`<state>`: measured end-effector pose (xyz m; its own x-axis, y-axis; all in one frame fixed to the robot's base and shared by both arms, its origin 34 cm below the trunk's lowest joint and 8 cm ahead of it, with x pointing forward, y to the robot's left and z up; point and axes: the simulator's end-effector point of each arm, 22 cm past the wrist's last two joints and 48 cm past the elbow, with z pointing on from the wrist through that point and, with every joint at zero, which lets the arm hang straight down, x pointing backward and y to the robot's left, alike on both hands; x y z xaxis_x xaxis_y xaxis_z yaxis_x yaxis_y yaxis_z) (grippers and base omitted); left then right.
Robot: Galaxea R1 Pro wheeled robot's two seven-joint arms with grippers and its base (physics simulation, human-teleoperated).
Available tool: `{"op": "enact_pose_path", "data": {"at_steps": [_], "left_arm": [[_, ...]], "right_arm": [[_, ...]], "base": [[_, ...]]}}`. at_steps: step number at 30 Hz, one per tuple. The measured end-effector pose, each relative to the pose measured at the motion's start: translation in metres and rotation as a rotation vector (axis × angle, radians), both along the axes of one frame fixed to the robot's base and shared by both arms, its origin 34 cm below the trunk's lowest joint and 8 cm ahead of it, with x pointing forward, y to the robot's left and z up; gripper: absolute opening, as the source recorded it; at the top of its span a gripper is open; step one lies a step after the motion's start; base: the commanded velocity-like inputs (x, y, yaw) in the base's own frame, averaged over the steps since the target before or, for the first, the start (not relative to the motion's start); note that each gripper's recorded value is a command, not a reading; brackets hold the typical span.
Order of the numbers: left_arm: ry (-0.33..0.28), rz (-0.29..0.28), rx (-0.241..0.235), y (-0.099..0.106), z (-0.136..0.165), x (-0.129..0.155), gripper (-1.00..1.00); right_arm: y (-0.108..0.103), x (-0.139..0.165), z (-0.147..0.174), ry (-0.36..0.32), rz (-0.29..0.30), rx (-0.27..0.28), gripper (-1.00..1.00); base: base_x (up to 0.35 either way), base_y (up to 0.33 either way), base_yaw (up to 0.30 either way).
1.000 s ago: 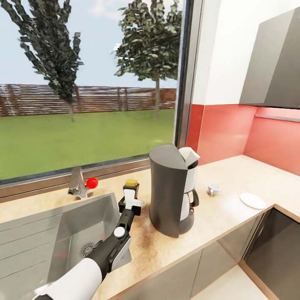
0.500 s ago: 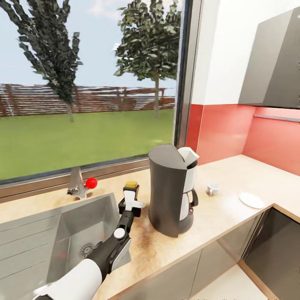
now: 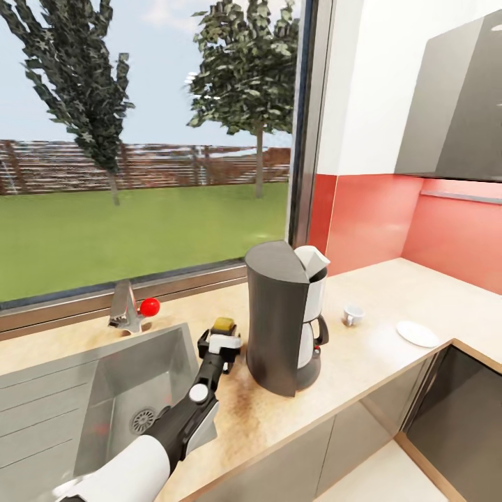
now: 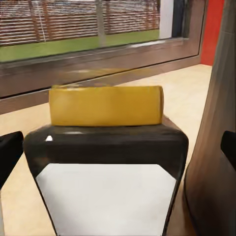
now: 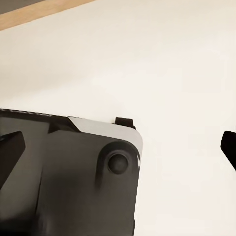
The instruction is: Set up a coffee station on the kitchen countertop: keep the coffee maker on the countertop, move the bottle of coffee from the kitchen shelf to the counter next to the coffee maker, place a paper coffee filter on top of the coffee maker, put the saucer next to the coffee maker with the coffee cup on the saucer, and place the electric kettle next to the coffee maker.
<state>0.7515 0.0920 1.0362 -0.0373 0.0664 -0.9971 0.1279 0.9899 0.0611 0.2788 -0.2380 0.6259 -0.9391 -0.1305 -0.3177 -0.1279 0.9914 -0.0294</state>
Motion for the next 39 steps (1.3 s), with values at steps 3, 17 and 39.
{"op": "enact_pose_path", "data": {"at_steps": [3,17,39], "left_arm": [[-0.009,0.000,-0.004,0.0002,0.0016,-0.0002,1.00],[-0.012,0.001,-0.005,0.0005,0.0021,-0.0003,1.00],[-0.015,0.000,-0.005,0.0002,0.0026,0.0003,1.00]], "right_arm": [[0.0000,0.0000,0.0000,0.000,0.000,0.000,1.00],[0.0000,0.0000,0.0000,0.000,0.000,0.000,1.00],[0.0000,0.0002,-0.0002,0.001,0.000,0.000,1.00]], "base": [[0.000,0.000,0.000],[0.000,0.000,0.000],[-0.178,0.000,0.000]]}}
